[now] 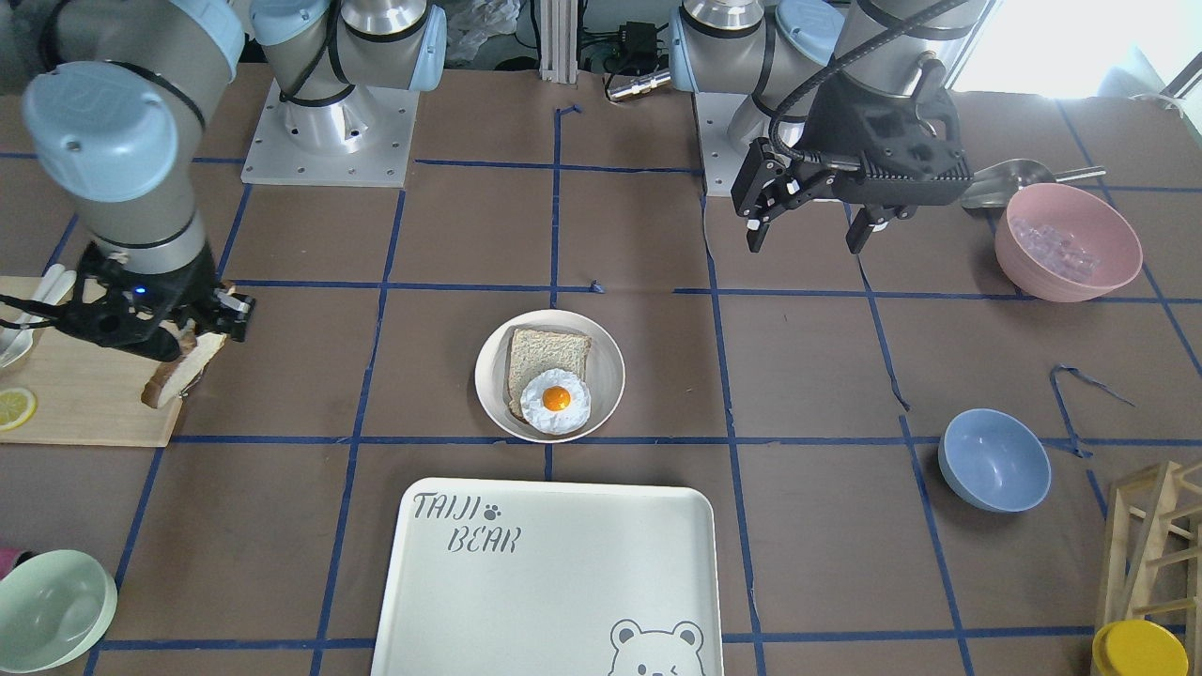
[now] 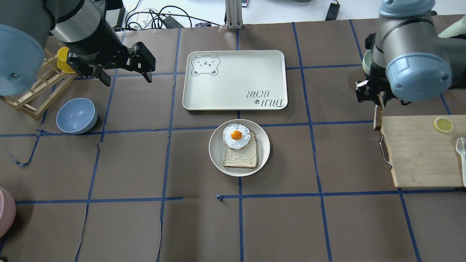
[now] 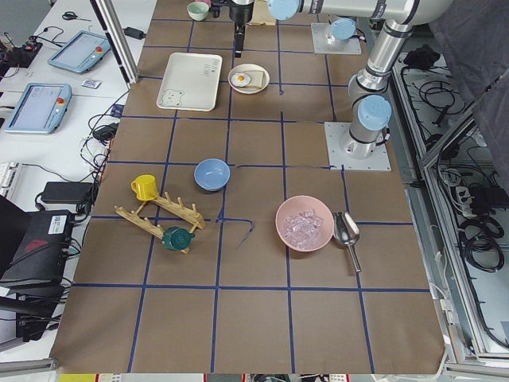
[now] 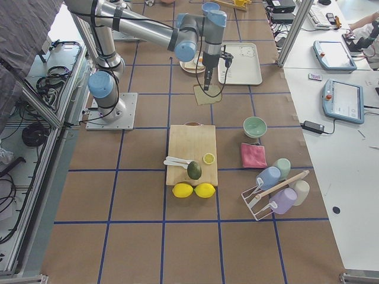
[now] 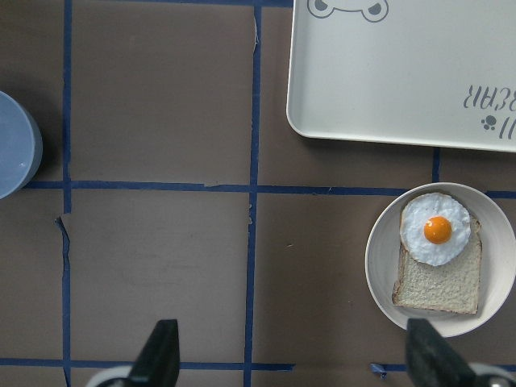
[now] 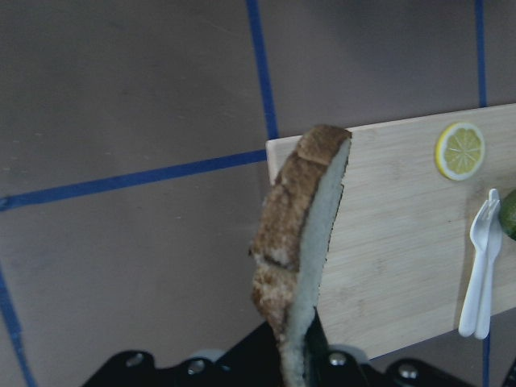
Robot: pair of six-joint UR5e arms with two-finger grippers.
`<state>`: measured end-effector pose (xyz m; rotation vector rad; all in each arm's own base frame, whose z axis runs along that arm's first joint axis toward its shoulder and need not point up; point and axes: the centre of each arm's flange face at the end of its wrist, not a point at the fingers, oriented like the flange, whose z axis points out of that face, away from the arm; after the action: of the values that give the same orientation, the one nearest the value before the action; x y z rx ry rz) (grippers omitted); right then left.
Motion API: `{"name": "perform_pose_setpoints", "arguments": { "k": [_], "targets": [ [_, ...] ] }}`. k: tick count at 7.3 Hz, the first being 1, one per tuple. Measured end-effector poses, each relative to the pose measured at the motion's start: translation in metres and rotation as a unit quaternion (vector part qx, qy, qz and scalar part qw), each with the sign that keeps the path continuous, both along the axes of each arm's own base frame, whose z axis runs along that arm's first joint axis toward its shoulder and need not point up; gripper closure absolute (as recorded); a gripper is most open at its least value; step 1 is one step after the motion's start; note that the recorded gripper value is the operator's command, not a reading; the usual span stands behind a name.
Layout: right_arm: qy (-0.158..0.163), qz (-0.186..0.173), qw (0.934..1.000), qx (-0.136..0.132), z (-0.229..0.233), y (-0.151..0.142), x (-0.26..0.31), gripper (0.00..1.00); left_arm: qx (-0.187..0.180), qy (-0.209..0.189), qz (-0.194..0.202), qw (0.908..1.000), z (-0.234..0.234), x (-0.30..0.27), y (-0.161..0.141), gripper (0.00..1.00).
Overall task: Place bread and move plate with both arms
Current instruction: 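Carry the bread slice with the right gripper over the white plate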
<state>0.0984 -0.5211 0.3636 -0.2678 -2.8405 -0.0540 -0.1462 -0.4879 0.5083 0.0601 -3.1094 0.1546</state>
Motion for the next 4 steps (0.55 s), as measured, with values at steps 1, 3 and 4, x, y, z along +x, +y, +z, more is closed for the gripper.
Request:
{"name": "perform_pose_setpoints", "arguments": {
  "k": [1,3,4],
  "targets": [
    [-0.019,-0.024,0.9995,-0.005,-0.004,0.013,0.076,1.0,0.0,0.0,0.0,1.0,0.0,0.0,0.0,0.0],
    [-0.044,-0.071,0.9966,0.0,-0.029,0.05,0.187,1.0,0.0,0.0,0.0,1.0,0.0,0.0,0.0,0.0],
    [-0.047,-0.081,0.9956,0.001,-0.042,0.064,0.221,1.0,0.0,0.0,0.001,1.0,0.0,0.0,0.0,0.0]
  ]
}}
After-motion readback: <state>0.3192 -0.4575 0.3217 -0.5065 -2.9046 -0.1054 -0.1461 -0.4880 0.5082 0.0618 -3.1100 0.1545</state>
